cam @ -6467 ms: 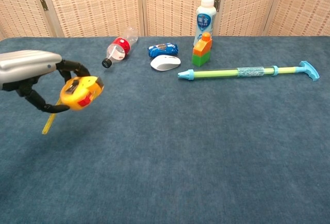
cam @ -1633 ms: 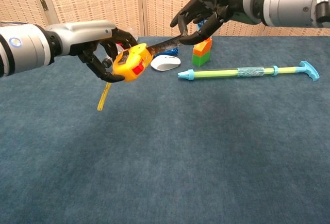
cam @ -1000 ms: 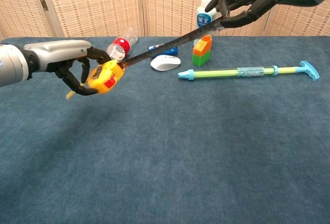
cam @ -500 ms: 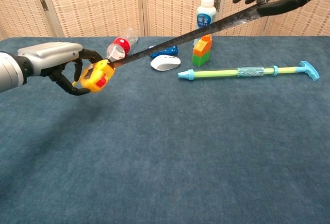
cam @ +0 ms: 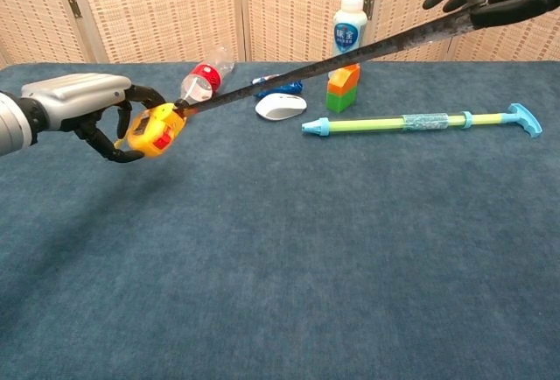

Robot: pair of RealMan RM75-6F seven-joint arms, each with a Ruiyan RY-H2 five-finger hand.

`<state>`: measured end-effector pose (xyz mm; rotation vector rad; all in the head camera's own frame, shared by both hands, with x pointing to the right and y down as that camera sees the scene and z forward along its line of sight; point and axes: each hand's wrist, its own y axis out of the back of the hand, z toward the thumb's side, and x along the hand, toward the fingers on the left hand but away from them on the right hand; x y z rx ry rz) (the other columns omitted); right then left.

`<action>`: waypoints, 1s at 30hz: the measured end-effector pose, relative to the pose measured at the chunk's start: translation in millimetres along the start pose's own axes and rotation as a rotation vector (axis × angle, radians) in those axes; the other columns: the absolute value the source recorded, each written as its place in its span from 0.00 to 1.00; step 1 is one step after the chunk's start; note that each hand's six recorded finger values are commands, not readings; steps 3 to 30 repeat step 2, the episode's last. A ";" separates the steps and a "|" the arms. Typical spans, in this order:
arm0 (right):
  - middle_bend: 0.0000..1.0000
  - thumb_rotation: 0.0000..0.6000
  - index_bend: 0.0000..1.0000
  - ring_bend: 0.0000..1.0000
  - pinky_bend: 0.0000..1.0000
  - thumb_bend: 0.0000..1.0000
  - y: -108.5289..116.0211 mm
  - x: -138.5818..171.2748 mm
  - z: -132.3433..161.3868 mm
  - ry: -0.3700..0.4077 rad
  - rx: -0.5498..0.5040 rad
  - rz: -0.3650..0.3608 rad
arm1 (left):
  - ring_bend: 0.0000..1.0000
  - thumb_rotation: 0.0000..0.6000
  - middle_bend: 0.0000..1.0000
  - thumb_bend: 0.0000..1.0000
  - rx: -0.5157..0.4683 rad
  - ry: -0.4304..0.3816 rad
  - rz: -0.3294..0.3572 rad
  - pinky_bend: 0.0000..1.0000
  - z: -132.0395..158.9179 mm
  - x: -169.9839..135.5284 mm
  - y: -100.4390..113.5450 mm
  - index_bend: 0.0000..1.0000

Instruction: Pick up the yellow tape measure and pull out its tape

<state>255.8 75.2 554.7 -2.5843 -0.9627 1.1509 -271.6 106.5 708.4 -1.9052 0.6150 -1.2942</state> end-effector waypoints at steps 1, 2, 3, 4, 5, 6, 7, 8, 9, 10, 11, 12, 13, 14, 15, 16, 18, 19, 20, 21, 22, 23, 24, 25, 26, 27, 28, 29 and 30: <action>0.20 1.00 0.63 0.12 0.02 0.45 0.5 0.8 -0.4 0.000 -0.001 0.000 | 0.53 1.00 0.60 0.38 0.001 0.002 -0.001 0.24 -0.9 0.0 -0.2 0.56; 0.20 1.00 0.63 0.12 0.02 0.45 1.1 1.8 -0.6 0.001 -0.002 -0.001 | 0.53 1.00 0.60 0.38 0.002 0.003 -0.002 0.24 -1.3 -0.1 -0.4 0.56; 0.20 1.00 0.63 0.12 0.02 0.45 1.1 1.8 -0.6 0.001 -0.002 -0.001 | 0.53 1.00 0.60 0.38 0.002 0.003 -0.002 0.24 -1.3 -0.1 -0.4 0.56; 0.20 1.00 0.63 0.12 0.02 0.45 1.1 1.8 -0.6 0.001 -0.002 -0.001 | 0.53 1.00 0.60 0.38 0.002 0.003 -0.002 0.24 -1.3 -0.1 -0.4 0.56; 0.20 1.00 0.63 0.12 0.02 0.45 1.1 1.8 -0.6 0.001 -0.002 -0.001 | 0.53 1.00 0.60 0.38 0.002 0.003 -0.002 0.24 -1.3 -0.1 -0.4 0.56; 0.20 1.00 0.63 0.12 0.02 0.45 1.1 1.8 -0.6 0.001 -0.002 -0.001 | 0.53 1.00 0.60 0.38 0.002 0.003 -0.002 0.24 -1.3 -0.1 -0.4 0.56; 0.20 1.00 0.63 0.12 0.02 0.45 1.1 1.8 -0.6 0.001 -0.002 -0.001 | 0.53 1.00 0.60 0.38 0.002 0.003 -0.002 0.24 -1.3 -0.1 -0.4 0.56; 0.20 1.00 0.63 0.12 0.02 0.45 1.1 1.8 -0.6 0.001 -0.002 -0.001 | 0.53 1.00 0.60 0.38 0.002 0.003 -0.002 0.24 -1.3 -0.1 -0.4 0.56; 0.20 1.00 0.63 0.12 0.02 0.45 1.1 1.8 -0.6 0.001 -0.002 -0.001 | 0.53 1.00 0.60 0.38 0.002 0.003 -0.002 0.24 -1.3 -0.1 -0.4 0.56; 0.20 1.00 0.63 0.12 0.02 0.45 1.1 1.8 -0.6 0.001 -0.002 -0.001 | 0.53 1.00 0.60 0.38 0.002 0.003 -0.002 0.24 -1.3 -0.1 -0.4 0.56; 0.20 1.00 0.63 0.12 0.02 0.45 1.1 1.8 -0.6 0.001 -0.002 -0.001 | 0.53 1.00 0.60 0.38 0.002 0.003 -0.002 0.24 -1.3 -0.1 -0.4 0.56; 0.20 1.00 0.63 0.12 0.02 0.45 1.1 1.8 -0.6 0.001 -0.002 -0.001 | 0.53 1.00 0.60 0.38 0.002 0.003 -0.002 0.24 -1.3 -0.1 -0.4 0.56; 0.20 1.00 0.63 0.12 0.02 0.45 1.1 1.8 -0.6 0.001 -0.002 -0.001 | 0.53 1.00 0.60 0.38 0.002 0.003 -0.002 0.24 -1.3 -0.1 -0.4 0.56; 0.20 1.00 0.63 0.12 0.02 0.45 1.1 1.8 -0.6 0.001 -0.002 -0.001 | 0.53 1.00 0.60 0.38 0.002 0.003 -0.002 0.24 -1.3 -0.1 -0.4 0.56; 0.20 1.00 0.63 0.12 0.02 0.45 1.1 1.8 -0.6 0.001 -0.002 -0.001 | 0.53 1.00 0.60 0.38 0.002 0.003 -0.002 0.24 -1.3 -0.1 -0.4 0.56; 0.20 1.00 0.63 0.12 0.02 0.45 1.1 1.8 -0.6 0.001 -0.002 -0.001 | 0.53 1.00 0.60 0.38 0.002 0.003 -0.002 0.24 -1.3 -0.1 -0.4 0.56; 0.20 1.00 0.63 0.12 0.02 0.45 1.1 1.8 -0.6 0.001 -0.002 -0.001 | 0.53 1.00 0.60 0.38 0.002 0.003 -0.002 0.24 -1.3 -0.1 -0.4 0.56; 0.20 1.00 0.63 0.12 0.02 0.45 1.1 1.8 -0.6 0.001 -0.002 -0.001 | 0.53 1.00 0.60 0.38 0.002 0.003 -0.002 0.24 -1.3 -0.1 -0.4 0.56; 0.20 1.00 0.63 0.12 0.02 0.45 1.1 1.8 -0.6 0.001 -0.002 -0.001 | 0.53 1.00 0.60 0.38 0.002 0.003 -0.002 0.24 -1.3 -0.1 -0.4 0.56; 0.20 1.00 0.63 0.12 0.02 0.45 1.1 1.8 -0.6 0.001 -0.002 -0.001 | 0.53 1.00 0.60 0.38 0.002 0.003 -0.002 0.24 -1.3 -0.1 -0.4 0.56; 0.20 1.00 0.63 0.12 0.02 0.45 1.1 1.8 -0.6 0.001 -0.002 -0.001 | 0.53 1.00 0.60 0.38 0.002 0.003 -0.002 0.24 -1.3 -0.1 -0.4 0.56; 0.20 1.00 0.63 0.12 0.02 0.45 1.1 1.8 -0.6 0.001 -0.002 -0.001 | 0.53 1.00 0.60 0.38 0.002 0.003 -0.002 0.24 -1.3 -0.1 -0.4 0.56; 0.20 1.00 0.63 0.12 0.02 0.45 1.1 1.8 -0.6 0.001 -0.002 -0.001 | 0.53 1.00 0.60 0.38 0.002 0.003 -0.002 0.24 -1.3 -0.1 -0.4 0.56; 0.20 1.00 0.63 0.12 0.02 0.45 1.1 1.8 -0.6 0.001 -0.002 -0.001 | 0.53 1.00 0.60 0.38 0.002 0.003 -0.002 0.24 -1.3 -0.1 -0.4 0.56; 0.20 1.00 0.63 0.12 0.02 0.45 1.1 1.8 -0.6 0.001 -0.002 -0.001 | 0.53 1.00 0.60 0.38 0.002 0.003 -0.002 0.24 -1.3 -0.1 -0.4 0.56; 0.20 1.00 0.63 0.12 0.02 0.45 1.1 1.8 -0.6 0.001 -0.002 -0.001 | 0.53 1.00 0.60 0.38 0.002 0.003 -0.002 0.24 -1.3 -0.1 -0.4 0.56; 0.20 1.00 0.63 0.12 0.02 0.45 1.1 1.8 -0.6 0.001 -0.002 -0.001 | 0.53 1.00 0.60 0.38 0.002 0.003 -0.002 0.24 -1.3 -0.1 -0.4 0.56; 0.20 1.00 0.63 0.12 0.02 0.45 1.1 1.8 -0.6 0.001 -0.002 -0.001 | 0.53 1.00 0.60 0.38 0.002 0.003 -0.002 0.24 -1.3 -0.1 -0.4 0.56; 0.20 1.00 0.63 0.12 0.02 0.45 1.1 1.8 -0.6 0.001 -0.002 -0.001 | 0.53 1.00 0.60 0.38 0.002 0.003 -0.002 0.24 -1.3 -0.1 -0.4 0.56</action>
